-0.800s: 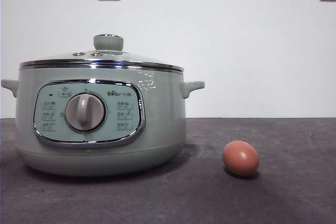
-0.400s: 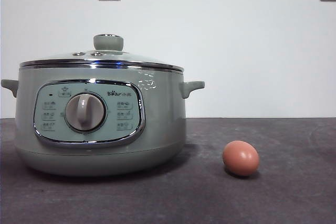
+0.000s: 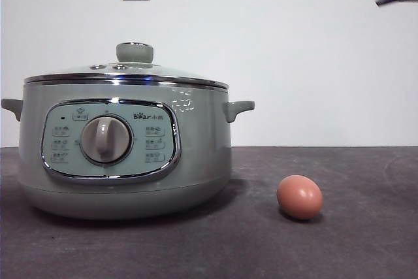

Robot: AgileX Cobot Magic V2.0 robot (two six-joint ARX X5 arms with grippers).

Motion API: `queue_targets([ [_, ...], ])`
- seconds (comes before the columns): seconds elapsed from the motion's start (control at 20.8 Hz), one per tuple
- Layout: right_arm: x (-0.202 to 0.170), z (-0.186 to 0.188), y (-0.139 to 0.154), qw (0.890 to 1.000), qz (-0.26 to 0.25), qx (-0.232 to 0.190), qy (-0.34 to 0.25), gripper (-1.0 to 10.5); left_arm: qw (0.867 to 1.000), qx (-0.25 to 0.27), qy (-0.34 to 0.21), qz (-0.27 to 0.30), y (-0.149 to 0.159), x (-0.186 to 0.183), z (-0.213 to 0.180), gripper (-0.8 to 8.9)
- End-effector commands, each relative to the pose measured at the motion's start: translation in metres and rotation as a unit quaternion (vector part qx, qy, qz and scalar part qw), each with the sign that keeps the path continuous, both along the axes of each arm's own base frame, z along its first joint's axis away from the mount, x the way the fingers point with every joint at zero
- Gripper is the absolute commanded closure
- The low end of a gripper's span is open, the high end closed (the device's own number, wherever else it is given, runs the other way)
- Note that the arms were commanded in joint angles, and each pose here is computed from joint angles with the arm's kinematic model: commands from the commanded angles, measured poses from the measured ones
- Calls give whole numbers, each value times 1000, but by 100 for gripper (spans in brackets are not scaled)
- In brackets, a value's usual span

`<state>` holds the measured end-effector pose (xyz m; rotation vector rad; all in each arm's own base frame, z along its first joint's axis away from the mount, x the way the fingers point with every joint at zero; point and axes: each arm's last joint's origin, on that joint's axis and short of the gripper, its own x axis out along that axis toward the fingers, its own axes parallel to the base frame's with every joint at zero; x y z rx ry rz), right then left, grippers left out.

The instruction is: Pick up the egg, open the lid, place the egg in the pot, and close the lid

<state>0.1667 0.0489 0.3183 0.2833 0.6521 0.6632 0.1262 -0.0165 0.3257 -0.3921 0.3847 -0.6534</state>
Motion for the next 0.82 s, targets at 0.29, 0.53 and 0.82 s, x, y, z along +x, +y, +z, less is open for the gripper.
queue_targets([
  [0.29,-1,-11,28,997,-23,-69,33,507,999,2,-34,-4,0,0,7,499],
  [0.53,9,-43,70,983,-21,-154,102,507,999,1,-40,-10,-2,0,9,499],
  [0.82,37,-99,114,960,-16,-232,154,510,999,2,-44,-9,-2,0,9,499],
])
